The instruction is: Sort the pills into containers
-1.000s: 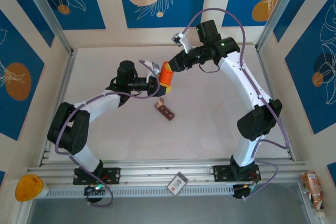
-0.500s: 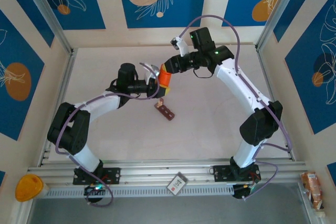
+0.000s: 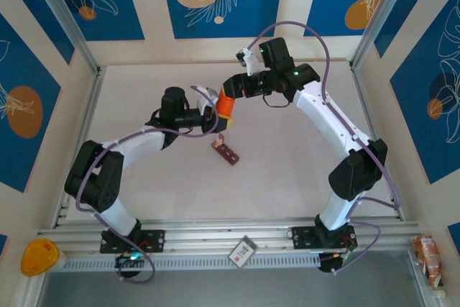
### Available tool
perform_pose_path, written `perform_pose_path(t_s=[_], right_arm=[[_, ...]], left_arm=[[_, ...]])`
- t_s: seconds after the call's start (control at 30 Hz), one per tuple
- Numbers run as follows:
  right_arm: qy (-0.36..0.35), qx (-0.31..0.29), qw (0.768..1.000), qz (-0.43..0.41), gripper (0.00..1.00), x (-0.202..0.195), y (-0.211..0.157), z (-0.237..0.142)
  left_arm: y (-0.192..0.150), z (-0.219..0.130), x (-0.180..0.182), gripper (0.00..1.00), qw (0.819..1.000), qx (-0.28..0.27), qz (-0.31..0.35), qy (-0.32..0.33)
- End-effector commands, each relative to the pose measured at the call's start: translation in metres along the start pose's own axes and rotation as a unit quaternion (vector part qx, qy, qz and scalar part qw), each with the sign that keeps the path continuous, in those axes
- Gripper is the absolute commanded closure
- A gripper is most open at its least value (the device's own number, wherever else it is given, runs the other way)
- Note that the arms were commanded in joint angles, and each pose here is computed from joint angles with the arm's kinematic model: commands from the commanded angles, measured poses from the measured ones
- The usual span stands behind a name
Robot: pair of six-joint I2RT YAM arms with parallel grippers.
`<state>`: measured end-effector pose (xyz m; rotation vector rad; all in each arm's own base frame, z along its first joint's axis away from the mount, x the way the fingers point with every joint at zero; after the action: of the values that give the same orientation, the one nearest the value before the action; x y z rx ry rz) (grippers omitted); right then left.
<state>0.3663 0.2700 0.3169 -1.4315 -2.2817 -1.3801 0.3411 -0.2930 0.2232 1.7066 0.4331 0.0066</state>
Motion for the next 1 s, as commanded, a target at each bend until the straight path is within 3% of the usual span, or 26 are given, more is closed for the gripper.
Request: perform_pose_path(t_s=[0.0,0.07,0.17,0.53,0.8,0.97], right_arm=[[0.021,-0.02,1.0,0.012,0.3,0.006,0.011,-0.031],[0.027,-0.031,0.999,0.004,0.23,0.007,0.015,-0.041],[0.031,-0.04,0.999,-0.016,0.19,0.002,0.016,-0.052],[0.107,-0.008,0.989,-0.103,0.19,0.004,0.005,-0.05],[0.111,0.021,0.985,-0.127,0.19,0.017,-0.002,-0.028],[0.113,0.029,0.984,-0.131,0.24,0.021,-0.003,-0.022]], left_arm=[[0.032,-0.004,-0.012,1.0,0.997,-0.042,0.061,-0.018],[0.03,-0.004,-0.013,1.0,0.997,-0.04,0.058,-0.023],[0.029,-0.003,-0.015,1.0,0.997,-0.037,0.056,-0.033],[0.032,-0.004,-0.028,1.0,0.996,-0.025,0.044,-0.077],[0.033,-0.005,-0.032,1.0,0.995,-0.019,0.04,-0.09],[0.032,-0.005,-0.033,1.0,0.995,-0.018,0.038,-0.092]])
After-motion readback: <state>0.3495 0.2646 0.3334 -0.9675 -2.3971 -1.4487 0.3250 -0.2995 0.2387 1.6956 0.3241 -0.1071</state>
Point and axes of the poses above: each hand's point on the last joint's axis, 136 mm out from that joint toward the fingers, its own z axis out along the fingers, its own x axis along the line the jaws close on, y = z × x, the point moved 2 cm from there along -z, back along the fingers, and after that the axes turned 1 degree about z, right-handed, at the moved point
